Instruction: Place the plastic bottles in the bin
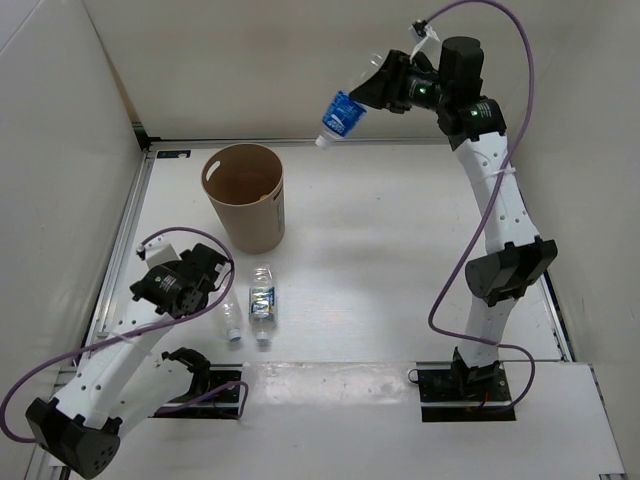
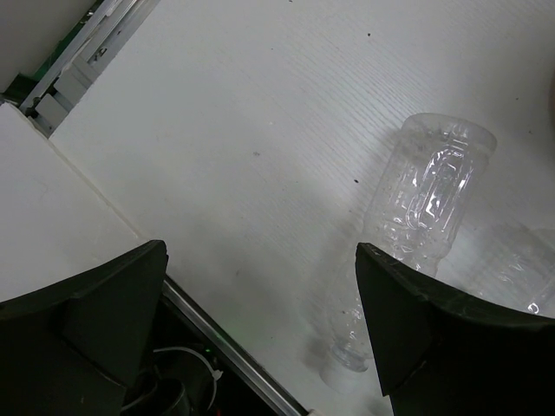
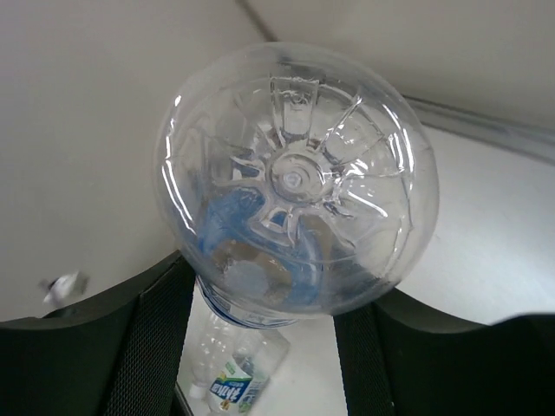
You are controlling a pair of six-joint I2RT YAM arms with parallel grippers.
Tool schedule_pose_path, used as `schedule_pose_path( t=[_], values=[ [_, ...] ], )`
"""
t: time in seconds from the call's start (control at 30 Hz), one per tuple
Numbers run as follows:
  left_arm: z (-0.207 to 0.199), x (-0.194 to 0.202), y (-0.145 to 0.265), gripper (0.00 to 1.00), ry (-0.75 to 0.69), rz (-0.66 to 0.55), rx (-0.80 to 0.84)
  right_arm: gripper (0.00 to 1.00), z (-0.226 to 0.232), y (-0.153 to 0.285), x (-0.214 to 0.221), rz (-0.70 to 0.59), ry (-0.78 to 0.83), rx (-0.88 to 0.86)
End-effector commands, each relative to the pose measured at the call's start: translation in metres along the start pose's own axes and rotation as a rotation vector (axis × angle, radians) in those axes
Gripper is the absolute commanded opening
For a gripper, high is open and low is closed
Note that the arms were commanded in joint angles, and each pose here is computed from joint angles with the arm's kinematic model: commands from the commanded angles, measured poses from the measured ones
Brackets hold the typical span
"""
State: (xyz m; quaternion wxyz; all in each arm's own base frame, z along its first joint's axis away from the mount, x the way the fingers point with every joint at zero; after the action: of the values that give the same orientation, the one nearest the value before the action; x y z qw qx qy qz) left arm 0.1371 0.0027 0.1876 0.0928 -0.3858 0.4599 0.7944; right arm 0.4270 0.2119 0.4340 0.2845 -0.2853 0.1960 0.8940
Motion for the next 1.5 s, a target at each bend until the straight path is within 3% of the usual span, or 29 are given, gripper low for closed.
schedule_pose_path(
  t=[0.0,0.23,0.3,0.47,0.53,0.77,1.17,1.23,1.27,1.33,1.4,1.43,1.47],
  values=[
    [0.013,0.000,0.006,1.00,-0.065,0.026,-0.054,0.00,0.057,0.007,-0.005,0.019,0.226,-0.304],
    [0.005,-0.001,0.006,1.00,-0.128,0.049,-0.050,0.00,0.077,-0.019,0.020,0.025,0.453,-0.344],
    [0.006,-0.002,0.006,1.00,-0.118,0.041,-0.053,0.00,0.081,-0.023,0.031,0.040,0.567,-0.329],
    [0.012,0.001,0.009,1.00,-0.085,0.008,-0.035,0.00,0.083,-0.048,0.050,0.042,0.618,-0.278],
    [0.016,0.001,0.012,1.00,-0.048,-0.035,-0.010,0.00,0.080,-0.058,0.060,0.066,0.709,-0.282],
    [0.026,0.006,0.013,1.00,0.027,-0.100,0.021,0.00,0.093,-0.084,0.083,0.062,0.743,-0.326],
    [0.024,0.005,0.013,1.00,0.014,-0.099,0.011,0.02,0.104,-0.119,0.108,0.015,0.732,-0.354],
    [0.025,0.005,0.014,1.00,0.020,-0.104,0.014,0.12,0.103,-0.119,0.110,0.021,0.725,-0.342],
    [0.026,0.004,0.013,1.00,0.023,-0.107,0.011,0.26,0.102,-0.119,0.110,0.023,0.724,-0.341],
    [0.028,0.005,0.013,1.00,0.036,-0.114,0.007,0.35,0.099,-0.117,0.111,0.039,0.718,-0.330],
    [0.029,0.005,0.013,1.00,0.050,-0.120,0.009,0.55,0.104,-0.113,0.106,0.030,0.717,-0.328],
    [0.031,0.006,0.014,1.00,0.058,-0.126,0.014,0.76,0.106,-0.110,0.105,0.030,0.716,-0.325],
    [0.031,0.006,0.013,1.00,0.063,-0.129,0.019,0.90,0.110,-0.108,0.102,0.019,0.716,-0.326]
  ],
)
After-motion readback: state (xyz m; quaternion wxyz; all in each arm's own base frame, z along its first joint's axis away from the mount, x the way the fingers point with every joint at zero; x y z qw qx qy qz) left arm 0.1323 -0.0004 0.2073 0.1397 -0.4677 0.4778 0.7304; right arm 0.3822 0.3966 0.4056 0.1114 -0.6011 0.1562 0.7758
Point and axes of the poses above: each gripper's point midway between its finger pads, its own y axis back along the fingers, its own z axis along the line the jaws close on, x = y × z, the point moved 5 cm from there along y, back along the fingers, and after that the axes turned 14 degrees about -y, right-handed, at the moved point
